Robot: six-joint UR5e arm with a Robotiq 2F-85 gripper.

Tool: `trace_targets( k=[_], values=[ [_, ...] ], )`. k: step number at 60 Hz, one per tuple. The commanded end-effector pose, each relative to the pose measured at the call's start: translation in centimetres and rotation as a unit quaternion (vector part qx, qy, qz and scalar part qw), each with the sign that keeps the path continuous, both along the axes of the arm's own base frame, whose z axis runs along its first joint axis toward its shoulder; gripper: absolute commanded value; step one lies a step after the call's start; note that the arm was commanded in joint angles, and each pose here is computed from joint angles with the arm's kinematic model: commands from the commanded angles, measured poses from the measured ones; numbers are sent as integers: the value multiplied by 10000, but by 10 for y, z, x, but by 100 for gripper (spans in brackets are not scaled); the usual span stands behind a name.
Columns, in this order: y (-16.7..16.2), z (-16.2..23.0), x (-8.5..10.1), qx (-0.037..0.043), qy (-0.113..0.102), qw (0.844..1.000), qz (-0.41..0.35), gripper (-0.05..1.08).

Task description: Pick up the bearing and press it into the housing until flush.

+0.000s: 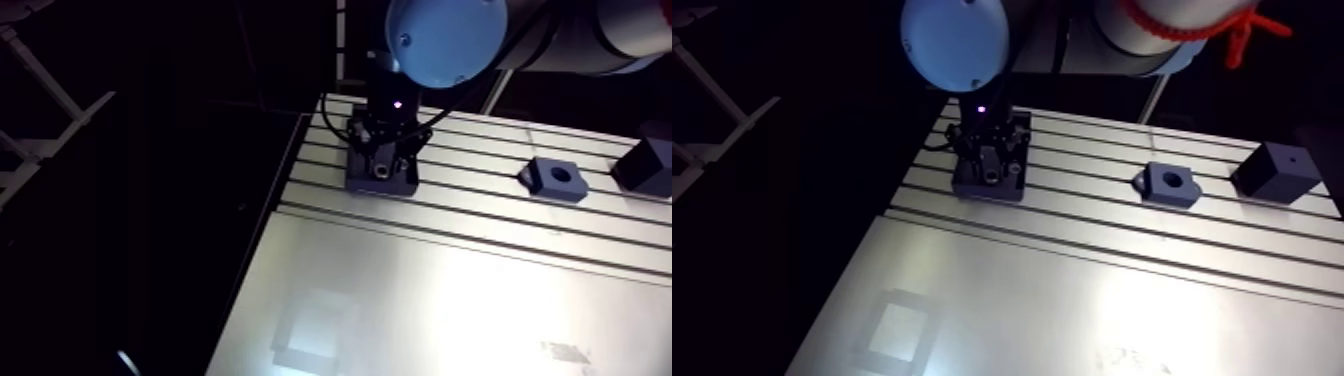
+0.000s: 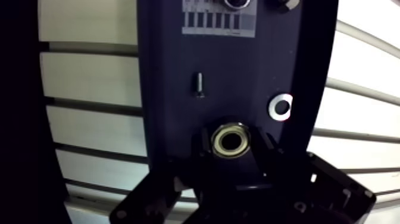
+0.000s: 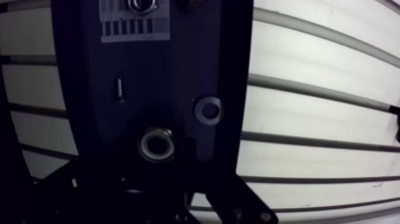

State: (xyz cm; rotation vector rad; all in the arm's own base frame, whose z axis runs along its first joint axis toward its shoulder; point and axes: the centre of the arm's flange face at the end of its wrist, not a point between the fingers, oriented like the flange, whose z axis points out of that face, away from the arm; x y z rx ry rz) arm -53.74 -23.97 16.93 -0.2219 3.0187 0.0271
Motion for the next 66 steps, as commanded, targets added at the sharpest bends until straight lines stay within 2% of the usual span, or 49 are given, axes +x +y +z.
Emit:
trace_targets(
  k=[1,22,38,42,54,66],
  values=[
    [0,-1,0,0,-7,10000,0,52],
    [0,1,-1,3,9,10000,1,52],
    [0,7,-1,-12,51,10000,0,59],
    [0,20,-2,-28,168,9999,8,59],
    [0,41,-2,-54,307,9995,16,60],
    [8,84,-5,-55,514,9987,-19,60]
  ],
)
